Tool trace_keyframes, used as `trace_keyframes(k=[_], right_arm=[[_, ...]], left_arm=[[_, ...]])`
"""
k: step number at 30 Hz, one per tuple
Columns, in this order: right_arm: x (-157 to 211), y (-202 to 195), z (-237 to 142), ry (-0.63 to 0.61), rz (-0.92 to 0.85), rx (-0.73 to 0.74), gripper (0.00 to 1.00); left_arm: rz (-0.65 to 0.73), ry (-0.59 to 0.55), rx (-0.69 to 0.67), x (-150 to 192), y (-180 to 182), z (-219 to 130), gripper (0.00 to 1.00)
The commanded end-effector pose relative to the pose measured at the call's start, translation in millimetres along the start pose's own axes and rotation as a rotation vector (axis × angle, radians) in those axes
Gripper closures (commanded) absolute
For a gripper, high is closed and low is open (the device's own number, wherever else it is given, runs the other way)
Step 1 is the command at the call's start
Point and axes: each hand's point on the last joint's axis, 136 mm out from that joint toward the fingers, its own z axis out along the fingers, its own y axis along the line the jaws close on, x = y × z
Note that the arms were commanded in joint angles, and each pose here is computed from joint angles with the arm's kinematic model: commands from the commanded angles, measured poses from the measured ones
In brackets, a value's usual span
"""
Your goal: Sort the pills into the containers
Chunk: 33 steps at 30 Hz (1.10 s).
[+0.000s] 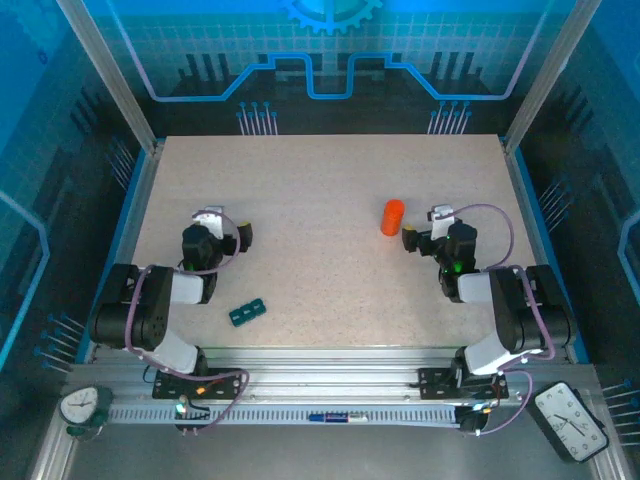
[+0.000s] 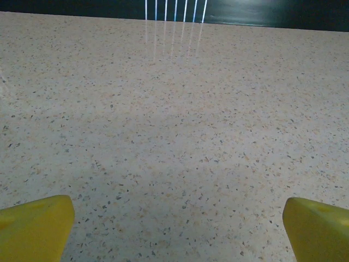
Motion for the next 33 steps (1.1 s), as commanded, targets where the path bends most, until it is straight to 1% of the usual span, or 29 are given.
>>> trace_keyframes(k=[1, 26, 30, 33], right_arm=[[-10.8, -2.8, 2.5, -0.027, -0.012, 0.000, 0.00], [-11.7, -3.9, 2.3, -0.029, -0.004, -0.005, 0.00], [-15.4, -21.6, -3.7, -0.034, 0.050, 0.078, 0.00], [-18.1, -27.7, -9.9, -0.049, 0.058, 0.116, 0.00]], left_arm=[[0.013, -0.023, 0.012, -9.2, -3.3, 1.7, 0.01], [0.011, -0.020, 0.015, -9.2, -3.8, 2.2, 0.01], [0.011, -0.021, 0.012, -8.9, -3.3, 1.9, 0.01], [0.006, -0.015, -0.007, -10.4, -0.3, 2.0, 0.01]])
